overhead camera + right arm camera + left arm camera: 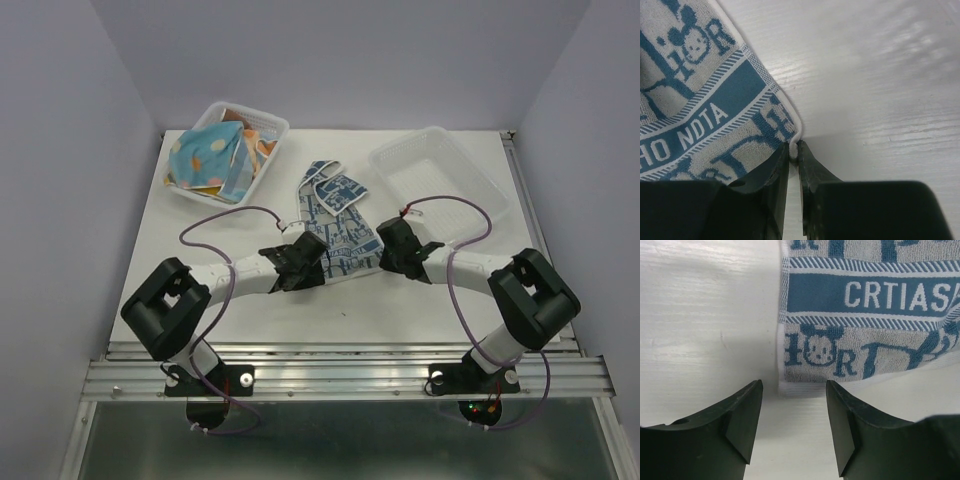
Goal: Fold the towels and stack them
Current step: Flatten out the crumpled towel
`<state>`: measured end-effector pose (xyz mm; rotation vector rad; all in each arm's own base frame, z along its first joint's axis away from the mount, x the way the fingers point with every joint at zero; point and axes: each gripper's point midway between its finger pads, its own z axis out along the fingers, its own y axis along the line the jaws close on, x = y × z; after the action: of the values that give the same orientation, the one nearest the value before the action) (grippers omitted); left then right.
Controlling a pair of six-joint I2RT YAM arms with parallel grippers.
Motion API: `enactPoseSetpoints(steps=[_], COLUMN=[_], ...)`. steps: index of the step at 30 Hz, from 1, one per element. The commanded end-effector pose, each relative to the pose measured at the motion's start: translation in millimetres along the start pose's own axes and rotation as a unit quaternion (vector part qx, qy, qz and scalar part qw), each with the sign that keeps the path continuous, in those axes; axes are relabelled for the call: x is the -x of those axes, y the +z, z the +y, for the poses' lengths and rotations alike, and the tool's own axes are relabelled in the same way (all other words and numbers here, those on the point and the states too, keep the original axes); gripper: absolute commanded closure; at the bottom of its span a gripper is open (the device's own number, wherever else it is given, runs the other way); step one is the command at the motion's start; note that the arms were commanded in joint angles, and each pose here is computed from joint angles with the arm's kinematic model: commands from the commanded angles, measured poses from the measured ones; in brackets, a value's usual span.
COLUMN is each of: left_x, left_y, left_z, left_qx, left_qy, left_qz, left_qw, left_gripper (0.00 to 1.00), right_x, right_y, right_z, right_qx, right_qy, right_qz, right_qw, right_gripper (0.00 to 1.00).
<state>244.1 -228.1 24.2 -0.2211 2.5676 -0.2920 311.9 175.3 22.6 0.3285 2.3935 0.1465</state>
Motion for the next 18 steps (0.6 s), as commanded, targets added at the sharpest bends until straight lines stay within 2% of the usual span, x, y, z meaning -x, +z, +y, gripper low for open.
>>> enactPoseSetpoints(steps=[1,8,11,12,13,16,17,18], left_x=[-14.0,-29.3,-29.8,-30.1,-28.6,-27.5,-24.0,-21.8], left_y=[-0.8,11.7,16.7,17.9,18.0,17.1,14.1,12.4], left_z=[20.8,25.3,28.6,29.4,28.4,27.0,23.9,22.0], left_qx=[0.074,0.108,0.124,0.127,0.128,0.128,0.121,0.116], left_qy=[0.02,0.037,0.036,0.038,0.036,0.031,0.029,0.03], left_qz=[0.01,0.033,0.032,0.032,0.031,0.031,0.025,0.021], left_qw=[0.997,0.993,0.991,0.991,0.991,0.991,0.992,0.993], left_gripper=[0.36,0.43,0.5,0.54,0.7,1.0,1.0,1.0], right_x=[-14.7,-15.1,-13.0,-13.0,-12.4,-9.9,-9.7,-9.4], right_y=[-3.8,-4.6,-6.4,-7.3,-7.5,-11.3,-11.9,-13.6], right_z=[-11.8,-10.3,-10.2,-9.9,-11.0,-8.9,-9.2,-6.8], right_qx=[-0.006,0.001,0.004,0.004,0.003,0.01,0.012,0.02], right_qy=[-0.008,-0.01,-0.011,-0.01,-0.01,-0.01,-0.011,-0.014], right_qz=[0.02,0.021,0.017,0.017,0.016,0.012,0.012,0.011], right_qw=[1.0,1.0,1.0,1.0,1.0,1.0,1.0,1.0], right_gripper=[0.82,0.82,0.82,0.82,0.82,0.85,0.88,0.99])
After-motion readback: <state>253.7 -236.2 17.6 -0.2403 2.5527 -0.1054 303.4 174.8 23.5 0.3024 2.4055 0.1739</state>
